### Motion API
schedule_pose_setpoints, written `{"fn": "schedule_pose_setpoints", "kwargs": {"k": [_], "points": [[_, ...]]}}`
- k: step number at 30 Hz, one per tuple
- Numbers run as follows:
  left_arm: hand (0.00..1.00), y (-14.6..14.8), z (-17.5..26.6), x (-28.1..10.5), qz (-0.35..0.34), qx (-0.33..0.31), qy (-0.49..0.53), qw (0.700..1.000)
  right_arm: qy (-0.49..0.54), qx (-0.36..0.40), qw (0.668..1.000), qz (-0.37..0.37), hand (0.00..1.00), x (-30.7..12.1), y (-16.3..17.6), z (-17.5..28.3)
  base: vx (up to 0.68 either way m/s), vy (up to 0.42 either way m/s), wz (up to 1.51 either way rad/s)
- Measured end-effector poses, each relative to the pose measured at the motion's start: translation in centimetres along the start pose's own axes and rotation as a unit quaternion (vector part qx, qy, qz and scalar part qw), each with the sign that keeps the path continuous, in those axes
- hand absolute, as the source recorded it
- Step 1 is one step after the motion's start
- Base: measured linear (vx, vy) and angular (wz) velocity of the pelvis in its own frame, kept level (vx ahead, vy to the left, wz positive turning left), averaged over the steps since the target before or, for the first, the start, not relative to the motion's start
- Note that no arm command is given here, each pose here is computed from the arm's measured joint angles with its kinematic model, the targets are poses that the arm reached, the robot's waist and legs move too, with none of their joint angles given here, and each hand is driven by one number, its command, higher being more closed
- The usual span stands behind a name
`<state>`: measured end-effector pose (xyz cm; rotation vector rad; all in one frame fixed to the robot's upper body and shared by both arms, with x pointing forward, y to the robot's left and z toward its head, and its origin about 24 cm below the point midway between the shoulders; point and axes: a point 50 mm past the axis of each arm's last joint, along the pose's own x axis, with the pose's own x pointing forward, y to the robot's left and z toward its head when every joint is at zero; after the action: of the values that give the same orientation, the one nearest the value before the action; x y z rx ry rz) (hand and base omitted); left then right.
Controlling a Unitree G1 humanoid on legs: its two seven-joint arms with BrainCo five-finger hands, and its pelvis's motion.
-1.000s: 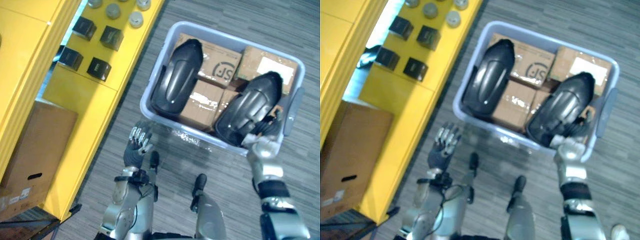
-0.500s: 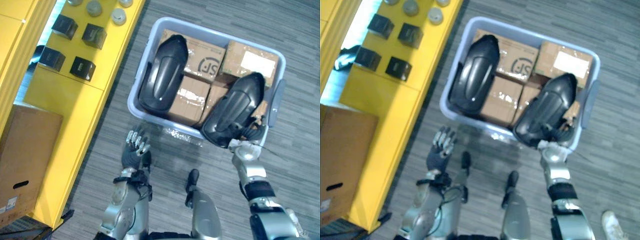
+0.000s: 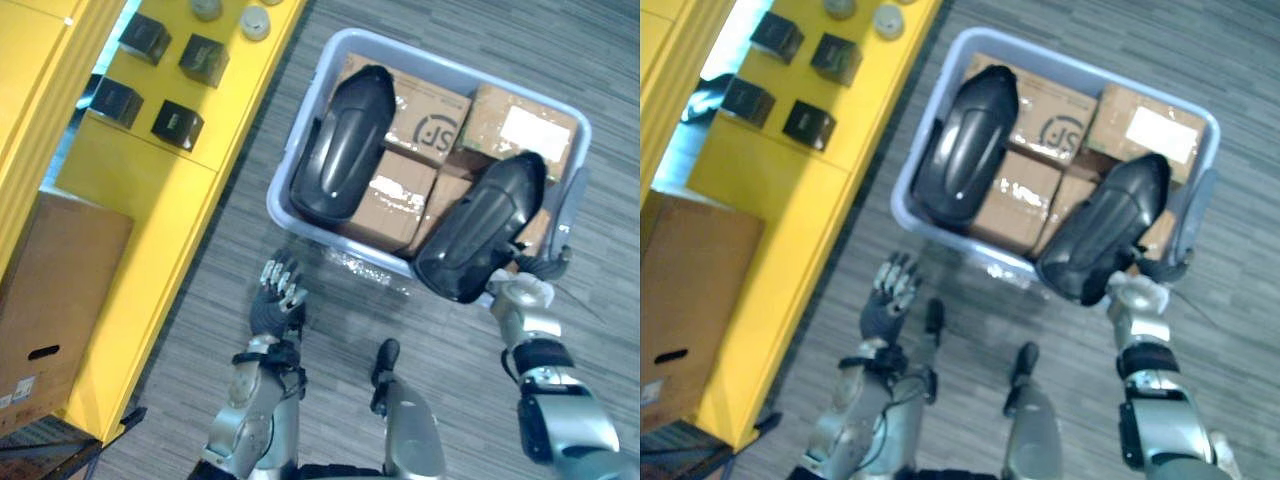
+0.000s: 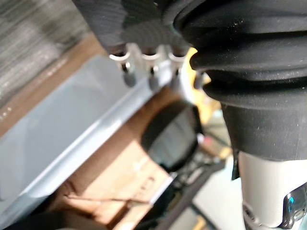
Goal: Walk over and take plastic housings, then place them on the shelf
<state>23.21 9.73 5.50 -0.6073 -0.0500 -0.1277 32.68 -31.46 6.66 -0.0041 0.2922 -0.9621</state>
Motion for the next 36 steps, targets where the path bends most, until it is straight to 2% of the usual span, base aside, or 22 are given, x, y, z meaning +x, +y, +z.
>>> {"fn": "schedule_pose_setpoints", "kwargs": {"k": [1,5,12,21,29,36], "points": [[0.00,-0.1,0.0,0.1,-0.002,-0.006,-0.001,1.000,0.006,-0.003,1.000,-0.002,1.00,0.4,-0.3,0.1,0.01,-0.010,0.03],[0.00,-0.3,0.2,0.3,-0.012,-0.008,-0.004,1.000,0.029,-0.026,0.999,-0.018,1.00,1.6,-1.4,0.6,0.00,-0.019,0.06],[0.00,-0.5,-0.2,0.4,-0.015,-0.021,0.001,1.000,0.050,-0.071,0.995,-0.044,1.00,4.3,-6.0,2.7,-0.03,-0.037,0.11],[0.00,-0.6,-0.3,0.2,-0.014,-0.035,0.002,0.999,0.021,-0.121,0.991,-0.053,1.00,4.9,-7.5,4.2,-0.01,-0.049,0.02],[0.00,-0.7,-0.5,0.0,-0.015,-0.036,0.005,0.999,-0.020,-0.166,0.985,-0.052,1.00,4.8,-7.1,5.2,0.00,-0.059,-0.01],[0.00,-0.8,-0.8,-0.8,-0.013,-0.045,0.012,0.999,-0.175,-0.187,0.967,-0.007,1.00,2.6,-3.4,9.9,0.00,-0.057,-0.04]]}}
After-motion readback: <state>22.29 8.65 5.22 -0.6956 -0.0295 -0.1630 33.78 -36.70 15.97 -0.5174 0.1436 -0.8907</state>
